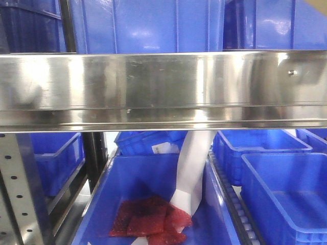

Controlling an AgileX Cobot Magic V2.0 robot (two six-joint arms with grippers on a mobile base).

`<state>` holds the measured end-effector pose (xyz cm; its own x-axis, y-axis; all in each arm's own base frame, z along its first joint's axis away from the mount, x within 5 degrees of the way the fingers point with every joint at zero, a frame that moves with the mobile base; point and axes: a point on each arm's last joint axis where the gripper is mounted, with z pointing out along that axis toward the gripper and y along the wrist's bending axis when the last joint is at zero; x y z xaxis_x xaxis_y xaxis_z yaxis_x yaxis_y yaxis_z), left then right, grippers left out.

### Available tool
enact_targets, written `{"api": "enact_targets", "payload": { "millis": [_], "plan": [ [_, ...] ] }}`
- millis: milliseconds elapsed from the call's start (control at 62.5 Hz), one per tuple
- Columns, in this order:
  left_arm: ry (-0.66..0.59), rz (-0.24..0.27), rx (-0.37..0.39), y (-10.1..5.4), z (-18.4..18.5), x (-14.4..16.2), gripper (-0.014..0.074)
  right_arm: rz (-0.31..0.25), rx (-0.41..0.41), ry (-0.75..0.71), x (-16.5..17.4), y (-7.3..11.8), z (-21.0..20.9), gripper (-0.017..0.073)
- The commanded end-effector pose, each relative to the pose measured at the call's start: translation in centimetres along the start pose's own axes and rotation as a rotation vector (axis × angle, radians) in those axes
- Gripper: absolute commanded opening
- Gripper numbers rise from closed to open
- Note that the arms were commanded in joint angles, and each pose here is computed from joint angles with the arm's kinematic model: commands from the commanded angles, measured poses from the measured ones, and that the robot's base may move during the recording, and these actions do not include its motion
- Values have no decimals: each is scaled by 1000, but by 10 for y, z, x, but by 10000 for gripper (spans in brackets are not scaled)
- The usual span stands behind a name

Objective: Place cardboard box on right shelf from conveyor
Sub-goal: 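Carry the held box up toward the upper shelf with the right gripper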

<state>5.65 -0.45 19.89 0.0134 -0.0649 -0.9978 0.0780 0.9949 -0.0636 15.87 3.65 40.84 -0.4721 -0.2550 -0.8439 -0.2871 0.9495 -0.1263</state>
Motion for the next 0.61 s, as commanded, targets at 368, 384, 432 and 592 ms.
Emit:
{"api": "enact_targets", "payload": {
  "millis": [368, 384, 432, 592],
  "plan": [
    [-106, -16, 6, 0, -2, -10, -119, -637, -9, -150, -94, 10, 54, 266],
    [-106, -16, 6, 0, -2, -10, -119, -668, -17, -155, -95, 13, 56, 266],
    [-106, -16, 6, 0, -2, -10, -119, -762, -30, -167, -98, 20, 62, 266],
    [-106, -16, 6, 0, -2, -10, -119, -962, -60, -219, -103, 41, 88, 266]
  ]
}}
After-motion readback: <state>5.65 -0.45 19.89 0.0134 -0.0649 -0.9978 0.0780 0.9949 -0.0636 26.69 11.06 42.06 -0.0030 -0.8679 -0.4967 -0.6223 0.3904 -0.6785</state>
